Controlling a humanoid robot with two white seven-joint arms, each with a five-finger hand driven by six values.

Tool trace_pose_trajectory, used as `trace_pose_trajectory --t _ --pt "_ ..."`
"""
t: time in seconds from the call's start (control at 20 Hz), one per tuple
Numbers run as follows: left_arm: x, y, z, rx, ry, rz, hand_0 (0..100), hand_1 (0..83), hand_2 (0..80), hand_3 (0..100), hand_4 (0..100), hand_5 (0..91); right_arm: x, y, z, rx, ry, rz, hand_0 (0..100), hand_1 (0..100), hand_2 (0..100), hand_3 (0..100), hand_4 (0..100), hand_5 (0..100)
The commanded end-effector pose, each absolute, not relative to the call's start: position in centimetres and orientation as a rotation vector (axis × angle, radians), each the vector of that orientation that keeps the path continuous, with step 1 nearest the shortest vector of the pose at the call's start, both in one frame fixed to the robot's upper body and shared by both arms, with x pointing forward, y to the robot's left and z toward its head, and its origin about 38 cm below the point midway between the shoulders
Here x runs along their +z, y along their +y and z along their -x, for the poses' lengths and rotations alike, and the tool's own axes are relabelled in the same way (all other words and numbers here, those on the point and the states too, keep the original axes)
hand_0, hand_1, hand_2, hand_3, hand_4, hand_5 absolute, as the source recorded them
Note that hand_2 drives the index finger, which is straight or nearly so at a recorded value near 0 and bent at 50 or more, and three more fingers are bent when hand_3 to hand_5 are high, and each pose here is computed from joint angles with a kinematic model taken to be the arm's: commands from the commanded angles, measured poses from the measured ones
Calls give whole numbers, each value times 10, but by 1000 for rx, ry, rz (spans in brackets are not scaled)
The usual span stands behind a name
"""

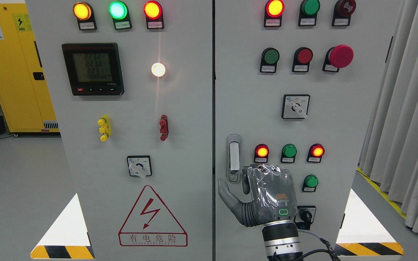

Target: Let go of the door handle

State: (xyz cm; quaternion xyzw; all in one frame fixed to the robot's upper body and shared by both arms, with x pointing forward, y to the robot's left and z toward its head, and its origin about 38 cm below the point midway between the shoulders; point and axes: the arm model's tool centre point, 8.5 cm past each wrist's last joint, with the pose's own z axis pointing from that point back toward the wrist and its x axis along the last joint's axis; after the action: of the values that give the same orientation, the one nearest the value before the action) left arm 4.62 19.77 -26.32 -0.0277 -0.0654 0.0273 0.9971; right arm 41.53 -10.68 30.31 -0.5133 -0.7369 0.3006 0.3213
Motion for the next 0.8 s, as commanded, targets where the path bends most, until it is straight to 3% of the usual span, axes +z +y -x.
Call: trace_pose_trajectory --t 0.0,0.75 --pt "-263 198 -46 55 -132 55 120 556 0 0 0 0 301 -110 -422 790 -1912 1352 314 240 938 1000 982 975" --pt "-263 198 -46 55 -132 55 120 556 0 0 0 0 311 -107 -432 780 -1919 1354 344 271 928 1000 981 974"
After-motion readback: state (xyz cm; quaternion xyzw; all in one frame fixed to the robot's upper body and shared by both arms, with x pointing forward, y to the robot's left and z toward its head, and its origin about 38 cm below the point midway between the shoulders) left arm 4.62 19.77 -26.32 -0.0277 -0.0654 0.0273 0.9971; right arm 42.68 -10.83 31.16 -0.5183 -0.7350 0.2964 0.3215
